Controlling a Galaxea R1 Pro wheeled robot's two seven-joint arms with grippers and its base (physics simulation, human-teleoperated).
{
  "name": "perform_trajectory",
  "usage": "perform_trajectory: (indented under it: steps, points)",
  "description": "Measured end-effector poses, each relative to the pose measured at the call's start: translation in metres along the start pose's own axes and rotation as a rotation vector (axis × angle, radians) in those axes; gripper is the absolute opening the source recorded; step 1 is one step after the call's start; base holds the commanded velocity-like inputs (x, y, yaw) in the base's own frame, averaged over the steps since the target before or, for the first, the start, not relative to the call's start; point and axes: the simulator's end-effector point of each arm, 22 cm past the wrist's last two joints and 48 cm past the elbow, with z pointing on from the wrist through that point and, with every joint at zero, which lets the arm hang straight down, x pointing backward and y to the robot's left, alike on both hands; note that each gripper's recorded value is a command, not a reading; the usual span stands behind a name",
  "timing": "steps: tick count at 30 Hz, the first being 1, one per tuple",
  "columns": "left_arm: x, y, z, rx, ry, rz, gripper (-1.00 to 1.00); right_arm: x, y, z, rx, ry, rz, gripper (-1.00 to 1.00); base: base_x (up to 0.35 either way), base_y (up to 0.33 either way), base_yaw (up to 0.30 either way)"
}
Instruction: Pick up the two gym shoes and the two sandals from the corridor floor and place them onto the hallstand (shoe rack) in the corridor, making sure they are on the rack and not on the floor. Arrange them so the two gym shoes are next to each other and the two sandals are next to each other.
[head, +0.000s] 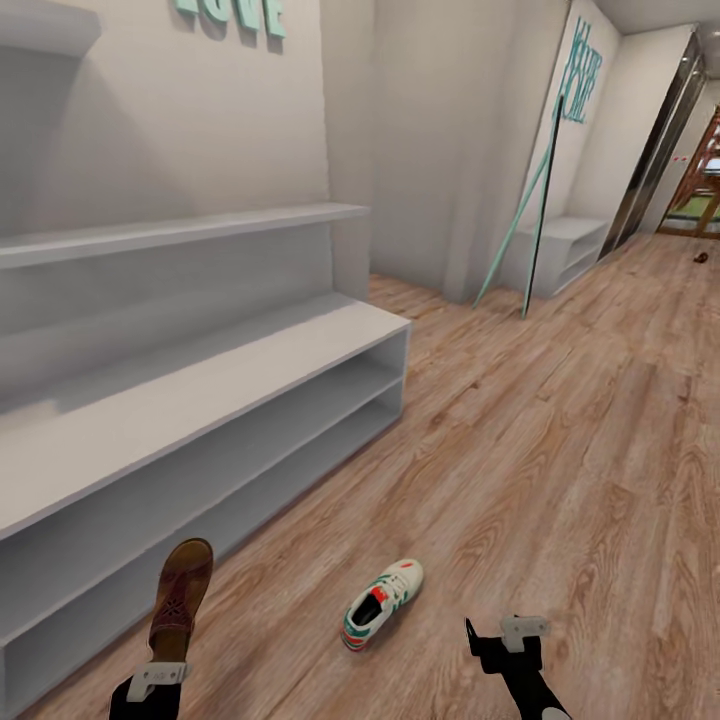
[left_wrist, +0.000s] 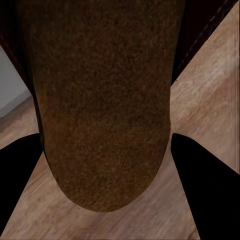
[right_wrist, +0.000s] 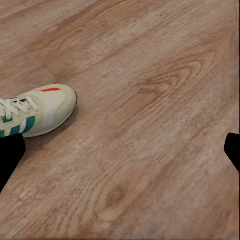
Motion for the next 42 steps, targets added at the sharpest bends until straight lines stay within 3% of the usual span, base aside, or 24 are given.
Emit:
perform_trajectory:
  steps: [21,42]
  points:
    - [0.0000,-0.0003,0.0000,0.000,0.000,0.000,-1.00,0.0003,0.0002,0.0000,-0.001,0.001,-0.001,1.00,0.000,0.008,-0.259]
    - [-0.0007,0.0003,-0.0001,-0.001,-0.002,0.000,-1.00,0.0001,0.0002,-0.0002,-0.001,0.001,-0.001,1.00,0.128,0.283,-0.261]
